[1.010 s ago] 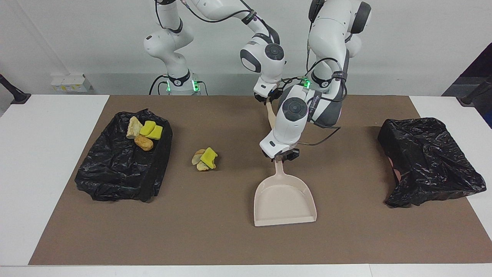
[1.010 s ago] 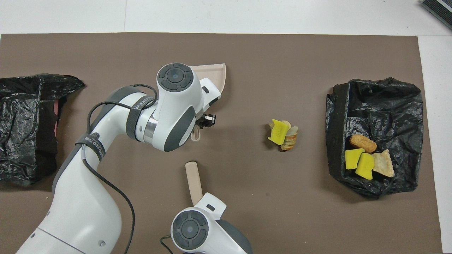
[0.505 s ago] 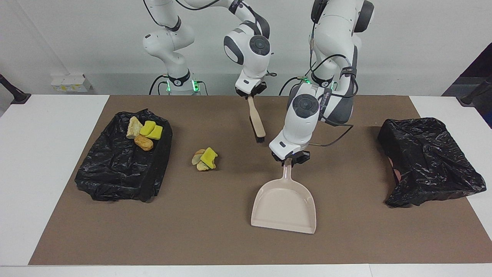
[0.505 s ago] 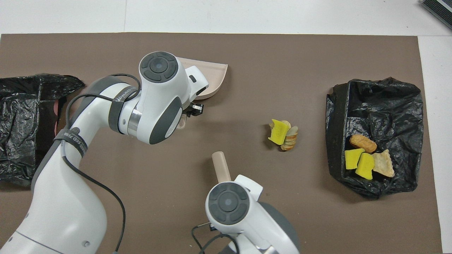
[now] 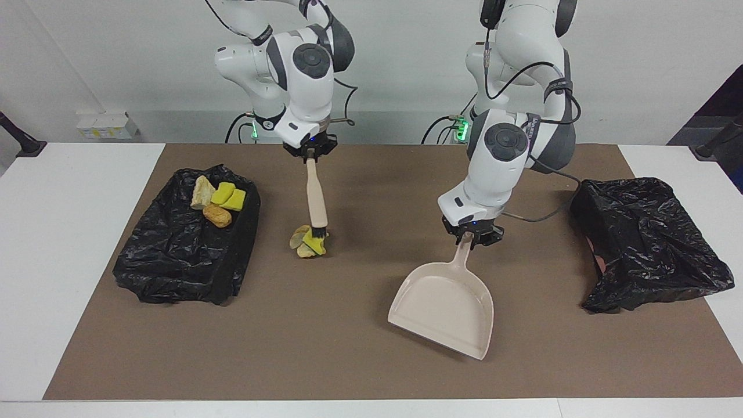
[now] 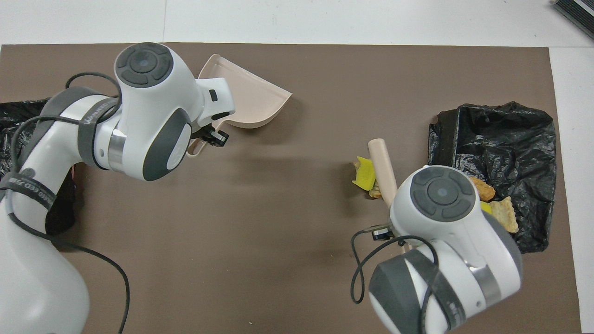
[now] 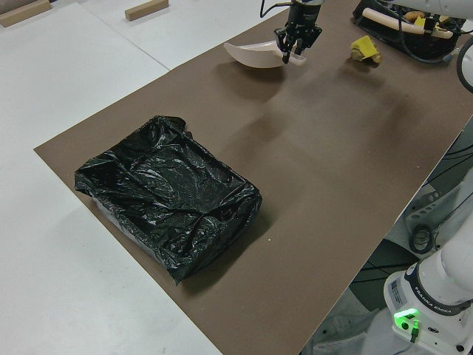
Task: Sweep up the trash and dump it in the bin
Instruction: 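Sweep the last sponge and cookie scraps into the dustpan with the right gripper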
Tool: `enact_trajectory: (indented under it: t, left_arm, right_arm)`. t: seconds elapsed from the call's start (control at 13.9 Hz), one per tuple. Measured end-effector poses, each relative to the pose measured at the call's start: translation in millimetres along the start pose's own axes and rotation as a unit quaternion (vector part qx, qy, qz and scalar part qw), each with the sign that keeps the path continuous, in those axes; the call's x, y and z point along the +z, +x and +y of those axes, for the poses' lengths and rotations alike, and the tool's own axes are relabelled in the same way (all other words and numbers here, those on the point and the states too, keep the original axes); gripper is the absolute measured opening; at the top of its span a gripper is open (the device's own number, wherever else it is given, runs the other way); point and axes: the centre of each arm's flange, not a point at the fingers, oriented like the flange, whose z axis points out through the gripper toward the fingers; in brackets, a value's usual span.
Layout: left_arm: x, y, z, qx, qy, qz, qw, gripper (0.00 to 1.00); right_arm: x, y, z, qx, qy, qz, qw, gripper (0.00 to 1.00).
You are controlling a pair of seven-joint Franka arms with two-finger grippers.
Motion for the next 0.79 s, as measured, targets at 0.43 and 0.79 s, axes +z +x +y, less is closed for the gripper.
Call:
enact_trajectory:
  t: [0.43, 0.79]
  left_arm:
    - [-16, -33, -18, 0.182, 0.001, 0.006, 0.983, 0.33]
    - [21, -59, 2, 0.393, 0.012, 0.02, 0.919, 0.33]
  right_arm:
    - [68, 41, 46, 0.006, -0.032, -0.024, 0.999, 0.26]
    - [105, 40, -5, 0.043, 0.021, -0.026, 0.999, 0.26]
